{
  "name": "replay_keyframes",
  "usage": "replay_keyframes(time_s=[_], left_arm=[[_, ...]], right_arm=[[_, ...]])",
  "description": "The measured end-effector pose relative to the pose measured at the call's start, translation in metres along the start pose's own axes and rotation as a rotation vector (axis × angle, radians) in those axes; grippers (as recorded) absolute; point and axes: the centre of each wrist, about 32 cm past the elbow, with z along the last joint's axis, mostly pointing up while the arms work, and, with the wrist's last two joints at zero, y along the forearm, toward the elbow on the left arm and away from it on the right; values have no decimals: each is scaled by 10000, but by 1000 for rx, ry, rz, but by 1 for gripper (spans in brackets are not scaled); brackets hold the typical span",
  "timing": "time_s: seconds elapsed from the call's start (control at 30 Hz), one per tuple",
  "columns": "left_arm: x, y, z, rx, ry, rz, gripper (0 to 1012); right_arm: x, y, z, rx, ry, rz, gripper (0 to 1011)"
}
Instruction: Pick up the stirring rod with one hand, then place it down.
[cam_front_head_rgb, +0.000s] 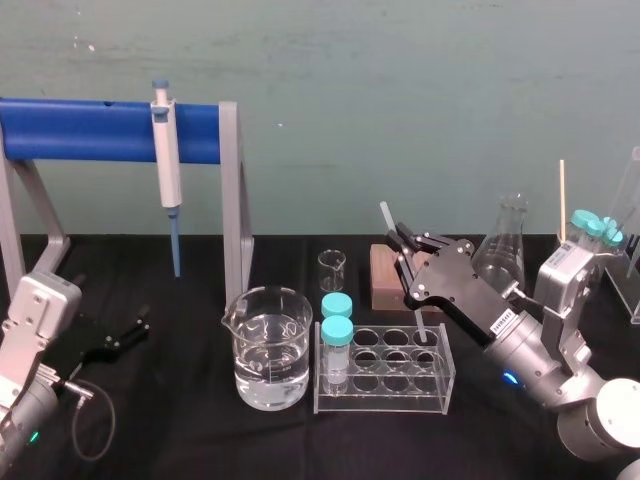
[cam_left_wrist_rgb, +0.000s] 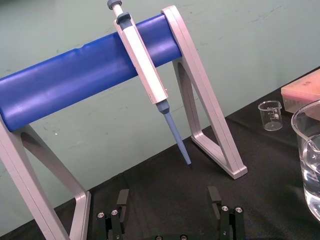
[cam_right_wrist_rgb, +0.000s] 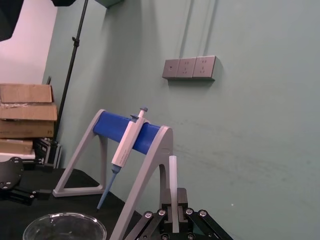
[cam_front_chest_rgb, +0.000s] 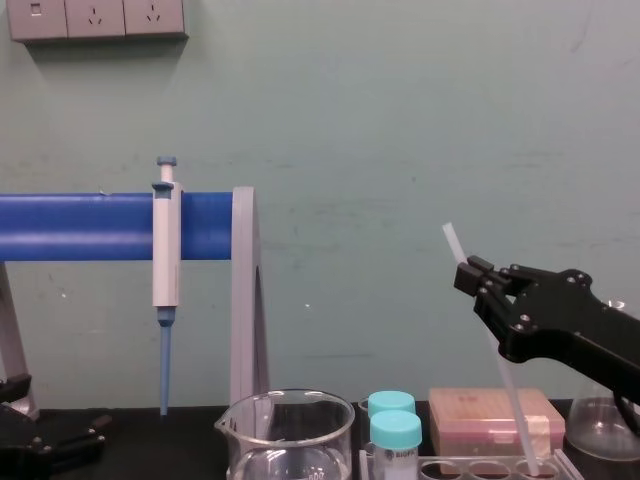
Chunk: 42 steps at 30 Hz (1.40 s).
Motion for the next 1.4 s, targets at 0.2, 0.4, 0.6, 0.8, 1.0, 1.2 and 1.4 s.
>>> replay_keyframes(time_s=[0.2, 0.4, 0.6, 0.8, 1.0, 1.2, 1.4], left_arm=[[0, 0, 0, 0, 0, 0, 1000], [0, 0, 0, 0, 0, 0, 1000], [0, 0, 0, 0, 0, 0, 1000], [0, 0, 0, 0, 0, 0, 1000], [0, 0, 0, 0, 0, 0, 1000], [0, 0, 0, 0, 0, 0, 1000], [0, 0, 0, 0, 0, 0, 1000]], right_arm=[[5, -24, -73, -16, 36, -7, 60], [28, -80, -174, -44, 88, -21, 60], [37, -115, -231, -62, 107, -28, 60], [38, -139, -264, -74, 113, -28, 60], [36, -147, -268, -86, 110, -25, 60], [35, -149, -268, -85, 110, -26, 60], [34, -151, -268, -84, 110, -27, 60]])
